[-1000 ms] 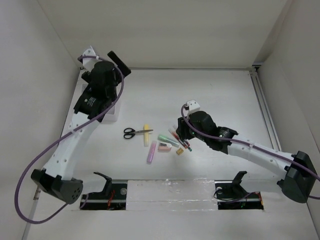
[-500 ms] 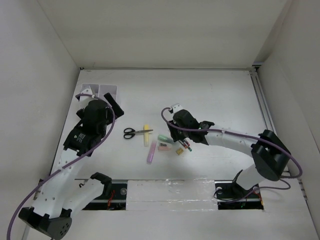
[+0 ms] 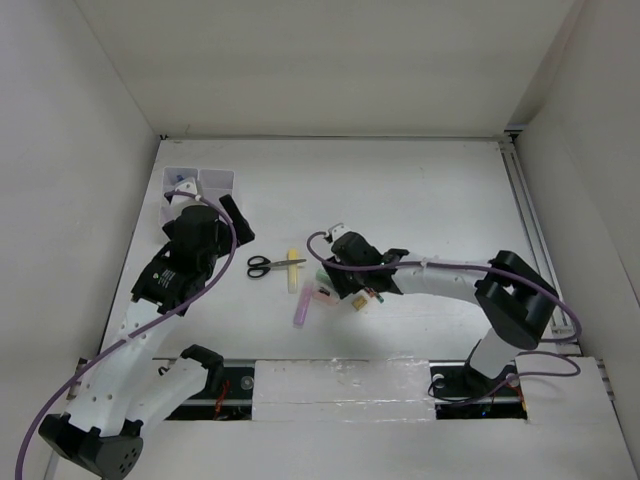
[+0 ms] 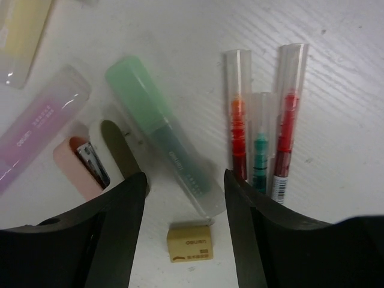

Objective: Sort the stationery into containers
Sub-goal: Pick up the pen from the center of the board.

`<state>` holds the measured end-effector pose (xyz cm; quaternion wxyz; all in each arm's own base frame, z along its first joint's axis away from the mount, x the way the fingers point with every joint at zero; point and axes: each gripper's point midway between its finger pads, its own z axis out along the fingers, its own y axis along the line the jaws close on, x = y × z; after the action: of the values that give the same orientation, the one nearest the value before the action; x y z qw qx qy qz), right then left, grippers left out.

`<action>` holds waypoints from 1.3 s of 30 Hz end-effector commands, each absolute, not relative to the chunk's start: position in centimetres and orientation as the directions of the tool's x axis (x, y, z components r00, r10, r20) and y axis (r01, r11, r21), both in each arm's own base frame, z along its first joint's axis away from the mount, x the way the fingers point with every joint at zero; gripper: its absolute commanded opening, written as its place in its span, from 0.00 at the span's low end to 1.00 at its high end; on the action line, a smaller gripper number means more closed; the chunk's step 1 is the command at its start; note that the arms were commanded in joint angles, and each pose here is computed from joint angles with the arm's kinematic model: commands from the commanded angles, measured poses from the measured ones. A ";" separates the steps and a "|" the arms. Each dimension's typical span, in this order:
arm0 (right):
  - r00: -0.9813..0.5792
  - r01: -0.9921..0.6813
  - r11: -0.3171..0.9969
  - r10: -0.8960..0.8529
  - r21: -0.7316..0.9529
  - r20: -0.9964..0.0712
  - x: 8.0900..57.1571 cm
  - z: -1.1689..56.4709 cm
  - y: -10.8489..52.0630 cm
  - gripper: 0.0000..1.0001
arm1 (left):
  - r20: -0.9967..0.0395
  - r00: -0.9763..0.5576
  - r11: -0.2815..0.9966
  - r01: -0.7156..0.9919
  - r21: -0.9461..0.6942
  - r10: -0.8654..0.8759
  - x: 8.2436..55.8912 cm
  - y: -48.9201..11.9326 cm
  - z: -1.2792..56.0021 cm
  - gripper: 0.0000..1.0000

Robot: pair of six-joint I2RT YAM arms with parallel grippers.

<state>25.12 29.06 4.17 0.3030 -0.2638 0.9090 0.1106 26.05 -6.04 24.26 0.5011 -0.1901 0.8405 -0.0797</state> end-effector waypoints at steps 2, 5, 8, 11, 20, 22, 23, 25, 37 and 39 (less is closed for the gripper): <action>-0.651 -0.574 0.817 -0.412 0.059 -0.637 24.9 5.2 31.5 0.61 | -0.823 -0.406 0.918 -0.198 -0.345 -0.397 26.5 -6.6 25.1 1.00; -0.658 -0.574 0.817 -0.421 0.054 -0.624 24.8 4.5 31.4 0.61 | -0.826 -0.408 0.921 -0.194 -0.337 -0.389 26.4 -6.5 24.9 1.00; -0.663 -0.568 0.822 -0.429 0.039 -0.613 24.9 3.9 31.2 0.60 | -0.824 -0.412 0.921 -0.187 -0.341 -0.389 26.3 -6.7 24.9 1.00; -0.668 -0.568 0.822 -0.435 0.035 -0.604 24.9 3.4 31.3 0.58 | -0.824 -0.410 0.920 -0.178 -0.349 -0.392 26.4 -6.9 25.1 1.00; -0.683 -0.544 0.839 -0.422 0.030 -0.596 24.8 3.5 31.3 0.06 | -0.822 -0.422 0.924 -0.158 -0.349 -0.383 26.4 -7.2 25.0 1.00; -0.671 -0.530 0.847 -0.391 0.039 -0.630 25.4 5.1 31.6 0.00 | -0.818 -0.429 0.923 -0.148 -0.355 -0.383 26.3 -7.5 25.0 1.00; -0.679 -0.517 0.855 -0.388 0.031 -0.623 25.2 5.2 31.1 0.00 | -0.814 -0.436 0.923 -0.136 -0.360 -0.383 26.2 -7.7 25.0 1.00; -0.665 -0.486 0.873 -0.355 0.020 -0.657 26.2 7.1 31.2 0.00 | -0.807 -0.451 0.921 -0.115 -0.372 -0.382 26.4 -8.3 24.9 1.00; -0.580 -0.510 0.834 -0.150 0.212 -0.801 25.2 19.3 33.5 0.00 | -0.685 -0.580 0.631 0.341 -0.696 -0.442 25.2 -19.2 27.0 1.00; -0.574 -0.532 0.809 -0.128 0.249 -0.809 24.6 20.3 34.3 0.00 | -0.679 -0.585 0.569 0.403 -0.717 -0.443 24.7 -20.3 27.8 1.00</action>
<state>25.62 31.99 17.04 0.4072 -0.1940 0.8740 0.1806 25.51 -16.67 22.89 0.4379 -0.0754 0.8286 -0.3406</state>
